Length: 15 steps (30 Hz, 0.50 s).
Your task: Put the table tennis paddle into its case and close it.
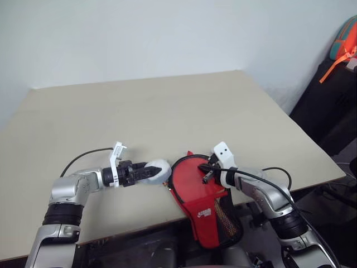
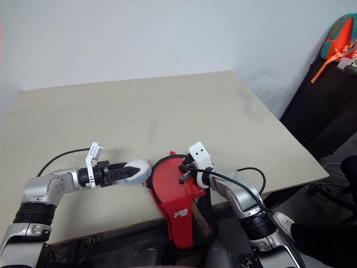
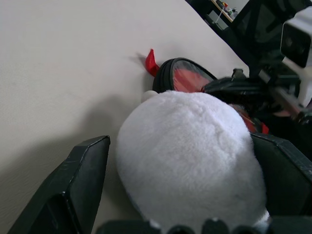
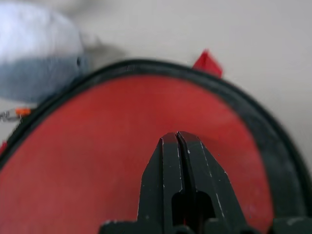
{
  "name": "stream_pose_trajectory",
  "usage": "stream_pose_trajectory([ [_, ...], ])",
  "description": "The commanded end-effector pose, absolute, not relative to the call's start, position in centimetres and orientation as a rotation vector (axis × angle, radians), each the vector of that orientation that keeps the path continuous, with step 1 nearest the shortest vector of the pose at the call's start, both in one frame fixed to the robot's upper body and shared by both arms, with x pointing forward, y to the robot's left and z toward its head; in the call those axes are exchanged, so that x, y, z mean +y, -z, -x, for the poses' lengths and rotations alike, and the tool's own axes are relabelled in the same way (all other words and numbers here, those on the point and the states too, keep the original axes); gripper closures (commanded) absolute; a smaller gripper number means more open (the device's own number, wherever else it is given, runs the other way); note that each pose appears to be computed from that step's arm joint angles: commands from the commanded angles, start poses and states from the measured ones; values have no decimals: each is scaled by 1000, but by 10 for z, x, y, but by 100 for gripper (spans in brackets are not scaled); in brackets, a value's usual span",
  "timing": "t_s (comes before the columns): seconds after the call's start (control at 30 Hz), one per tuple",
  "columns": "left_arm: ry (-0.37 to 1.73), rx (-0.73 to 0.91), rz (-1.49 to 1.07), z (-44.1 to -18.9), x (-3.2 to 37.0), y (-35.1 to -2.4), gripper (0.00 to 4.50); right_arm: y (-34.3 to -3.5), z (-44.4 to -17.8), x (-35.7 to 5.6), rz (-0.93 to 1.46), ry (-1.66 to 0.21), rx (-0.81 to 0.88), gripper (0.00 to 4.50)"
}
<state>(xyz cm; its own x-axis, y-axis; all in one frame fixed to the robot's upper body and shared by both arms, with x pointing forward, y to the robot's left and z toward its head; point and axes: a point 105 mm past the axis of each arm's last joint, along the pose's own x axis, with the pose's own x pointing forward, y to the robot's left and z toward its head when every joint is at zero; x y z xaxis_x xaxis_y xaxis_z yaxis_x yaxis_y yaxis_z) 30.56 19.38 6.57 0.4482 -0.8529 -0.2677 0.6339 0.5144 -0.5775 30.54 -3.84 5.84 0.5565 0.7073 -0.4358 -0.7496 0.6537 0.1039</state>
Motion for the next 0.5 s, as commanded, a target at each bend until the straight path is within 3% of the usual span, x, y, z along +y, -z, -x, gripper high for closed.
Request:
stream_pose_trajectory([
  [0.03, 973, 544, 408, -310, 188, -76, 0, -53, -295, -36, 114, -908, 495, 448],
  [0.37, 968, 545, 440, -315, 181, -78, 0, -48, -292, -37, 123, -918, 517, 448],
  [0.5, 967, 549, 454, -314, 182, -79, 92, -46, -292, -39, 132, -919, 522, 450],
])
